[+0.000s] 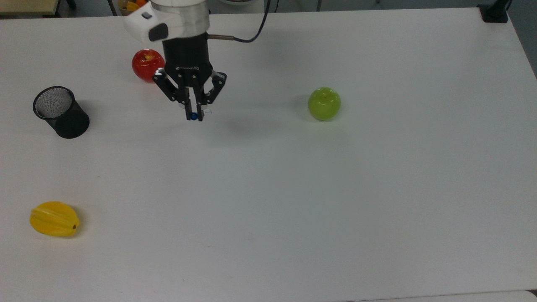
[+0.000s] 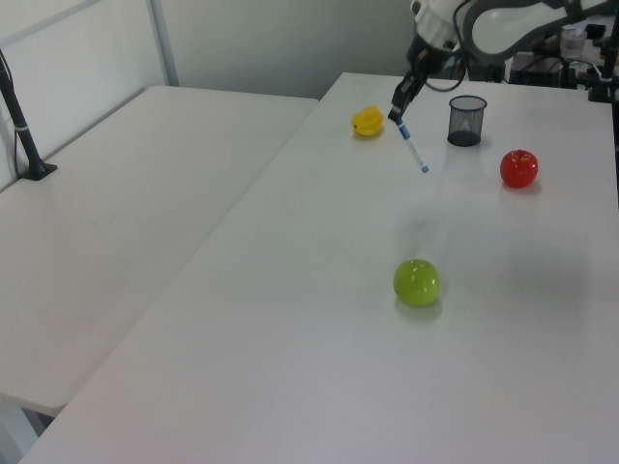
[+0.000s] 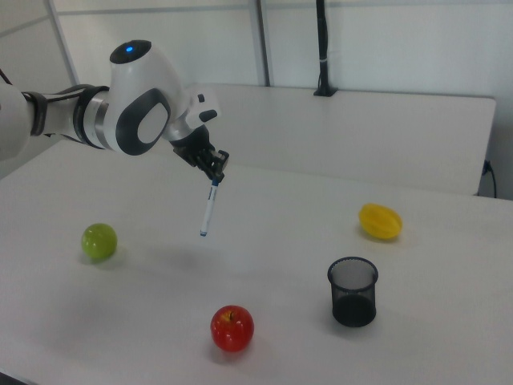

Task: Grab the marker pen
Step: 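Lower the marker and lay it flat on the table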

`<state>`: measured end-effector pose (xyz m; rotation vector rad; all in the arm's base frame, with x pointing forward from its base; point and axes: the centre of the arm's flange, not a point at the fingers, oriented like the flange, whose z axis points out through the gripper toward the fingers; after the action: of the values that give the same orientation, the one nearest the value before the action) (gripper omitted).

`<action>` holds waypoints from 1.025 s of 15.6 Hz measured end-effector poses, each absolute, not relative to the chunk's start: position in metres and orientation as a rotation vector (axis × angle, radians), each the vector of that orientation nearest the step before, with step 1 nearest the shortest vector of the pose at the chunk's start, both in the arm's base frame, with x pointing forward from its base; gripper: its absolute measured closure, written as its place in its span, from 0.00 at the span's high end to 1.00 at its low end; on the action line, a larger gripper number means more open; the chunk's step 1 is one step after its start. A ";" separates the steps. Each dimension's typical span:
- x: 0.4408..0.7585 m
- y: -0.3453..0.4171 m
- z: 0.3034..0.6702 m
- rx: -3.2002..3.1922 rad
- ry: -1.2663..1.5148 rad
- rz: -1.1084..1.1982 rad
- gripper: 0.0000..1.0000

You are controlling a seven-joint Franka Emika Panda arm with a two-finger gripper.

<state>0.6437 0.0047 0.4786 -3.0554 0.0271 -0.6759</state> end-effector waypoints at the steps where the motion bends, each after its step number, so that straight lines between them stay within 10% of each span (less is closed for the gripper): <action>1: 0.645 0.015 0.469 -3.047 0.015 -0.645 0.19; 13: 0.655 0.071 0.381 -3.024 -0.062 -0.427 0.20; 16: 0.656 0.073 0.376 -3.025 -0.066 -0.419 0.44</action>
<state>0.6556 0.0734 0.3759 -3.0246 -0.0657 -0.4189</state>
